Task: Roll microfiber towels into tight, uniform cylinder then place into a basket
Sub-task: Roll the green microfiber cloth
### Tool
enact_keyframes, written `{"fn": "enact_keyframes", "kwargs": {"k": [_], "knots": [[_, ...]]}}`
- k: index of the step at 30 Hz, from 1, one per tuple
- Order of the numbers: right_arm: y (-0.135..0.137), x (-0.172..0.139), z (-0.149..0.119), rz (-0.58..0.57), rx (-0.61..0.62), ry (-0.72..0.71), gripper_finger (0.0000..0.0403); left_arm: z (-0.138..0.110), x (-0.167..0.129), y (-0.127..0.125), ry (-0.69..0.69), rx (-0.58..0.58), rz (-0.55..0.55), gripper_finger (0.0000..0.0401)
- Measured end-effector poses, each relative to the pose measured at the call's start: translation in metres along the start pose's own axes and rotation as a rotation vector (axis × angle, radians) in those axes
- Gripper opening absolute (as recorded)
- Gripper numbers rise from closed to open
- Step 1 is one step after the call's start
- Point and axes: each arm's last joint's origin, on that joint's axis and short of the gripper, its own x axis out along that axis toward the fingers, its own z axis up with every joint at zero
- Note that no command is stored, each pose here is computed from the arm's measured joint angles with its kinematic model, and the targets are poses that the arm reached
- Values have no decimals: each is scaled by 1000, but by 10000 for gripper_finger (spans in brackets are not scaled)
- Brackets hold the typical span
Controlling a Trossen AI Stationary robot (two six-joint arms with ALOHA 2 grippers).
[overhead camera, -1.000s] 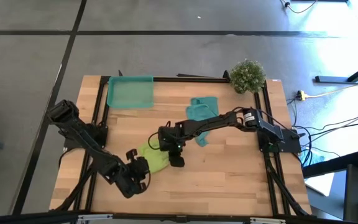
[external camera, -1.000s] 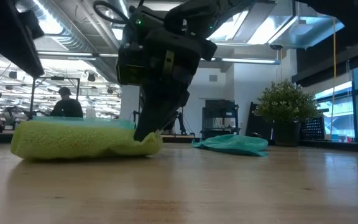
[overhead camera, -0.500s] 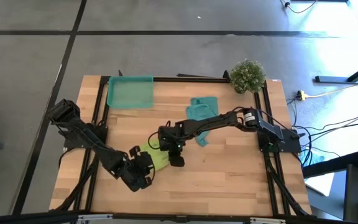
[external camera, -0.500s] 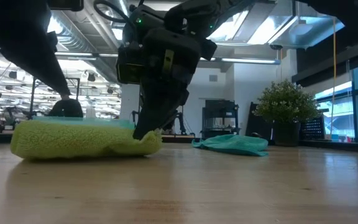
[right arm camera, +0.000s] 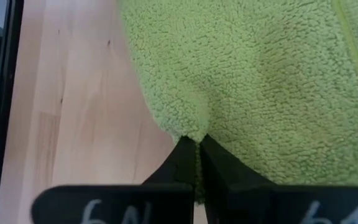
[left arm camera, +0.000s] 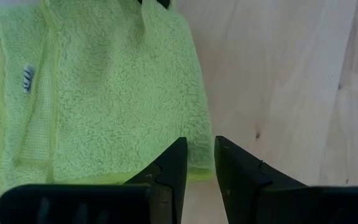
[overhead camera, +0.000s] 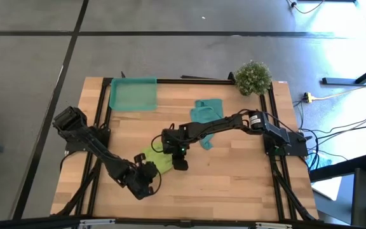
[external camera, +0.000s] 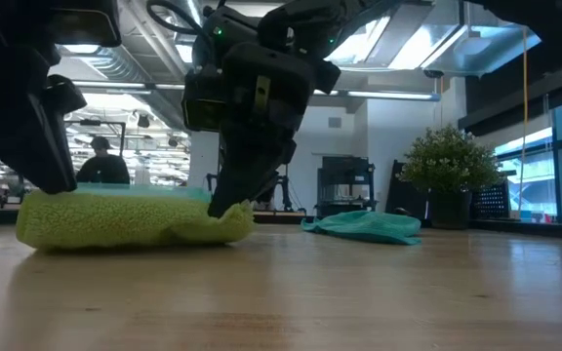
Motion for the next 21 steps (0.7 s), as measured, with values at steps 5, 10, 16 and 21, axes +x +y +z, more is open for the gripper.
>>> {"fn": "enact_keyframes", "kwargs": {"k": [5,10,16,21], "knots": [[0,0,0,-7,0,-1,6,0,0,0,0,7,1,78],[0,0,0,-17,0,-2,6,1,1,3,2,15,19,78],[-1,0,0,-19,3,-2,6,5,3,4,39,-4,-7,75],[-1,0,0,-19,3,-2,6,8,3,3,119,8,-65,40]]}}
